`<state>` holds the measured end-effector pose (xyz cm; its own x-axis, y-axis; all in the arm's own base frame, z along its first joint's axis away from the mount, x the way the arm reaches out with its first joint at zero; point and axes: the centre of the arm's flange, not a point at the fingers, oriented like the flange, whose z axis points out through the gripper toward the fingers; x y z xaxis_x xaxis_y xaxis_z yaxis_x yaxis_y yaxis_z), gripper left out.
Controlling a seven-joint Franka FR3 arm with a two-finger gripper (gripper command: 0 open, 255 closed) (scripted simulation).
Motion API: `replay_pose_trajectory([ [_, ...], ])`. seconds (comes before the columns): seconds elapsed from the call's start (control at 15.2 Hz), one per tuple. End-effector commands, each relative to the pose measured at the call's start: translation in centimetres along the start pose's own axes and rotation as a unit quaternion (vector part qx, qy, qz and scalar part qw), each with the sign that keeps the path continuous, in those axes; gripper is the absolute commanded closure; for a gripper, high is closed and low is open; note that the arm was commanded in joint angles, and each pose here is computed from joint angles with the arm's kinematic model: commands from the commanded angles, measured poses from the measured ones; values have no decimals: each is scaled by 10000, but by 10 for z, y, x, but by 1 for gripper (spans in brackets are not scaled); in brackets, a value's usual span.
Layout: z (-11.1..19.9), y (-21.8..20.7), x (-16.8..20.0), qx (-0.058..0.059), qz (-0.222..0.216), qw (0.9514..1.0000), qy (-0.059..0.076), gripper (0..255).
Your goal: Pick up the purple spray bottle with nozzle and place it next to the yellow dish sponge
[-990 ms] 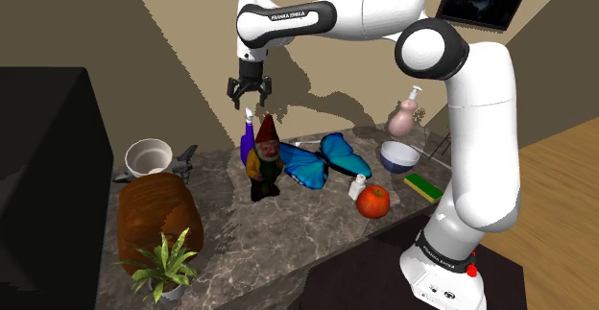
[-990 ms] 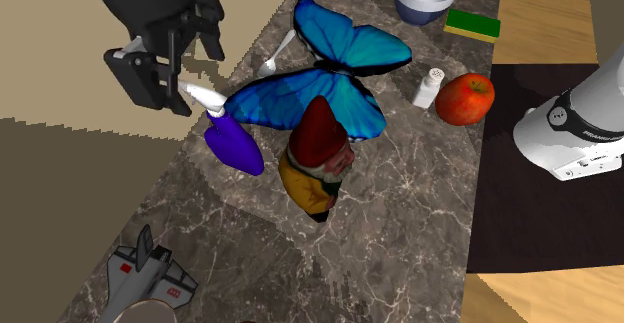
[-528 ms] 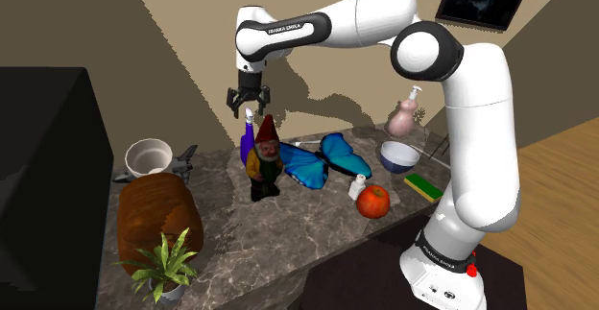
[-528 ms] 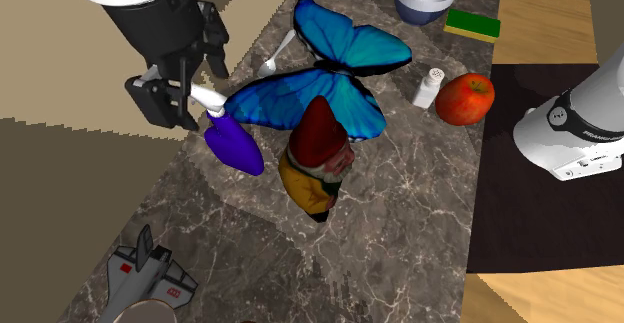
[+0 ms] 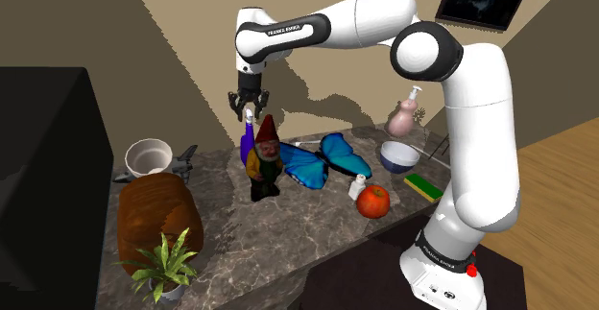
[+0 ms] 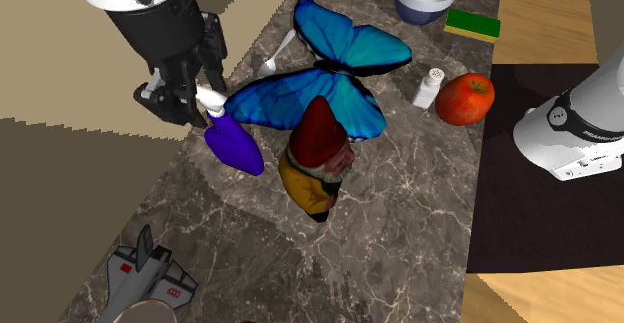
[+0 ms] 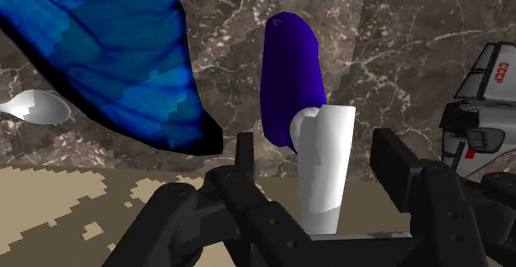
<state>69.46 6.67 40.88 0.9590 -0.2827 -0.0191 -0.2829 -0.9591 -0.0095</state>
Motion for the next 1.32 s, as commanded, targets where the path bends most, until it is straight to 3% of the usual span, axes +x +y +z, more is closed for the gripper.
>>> replay_pose_trajectory([
  [0.0, 0, 0, 0, 0, 0, 10000, 0, 255],
  [0.53, 0, 0, 0, 0, 0, 10000, 0, 255],
  [1.25, -58, -1, -1, 0, 0, 10000, 0, 255],
])
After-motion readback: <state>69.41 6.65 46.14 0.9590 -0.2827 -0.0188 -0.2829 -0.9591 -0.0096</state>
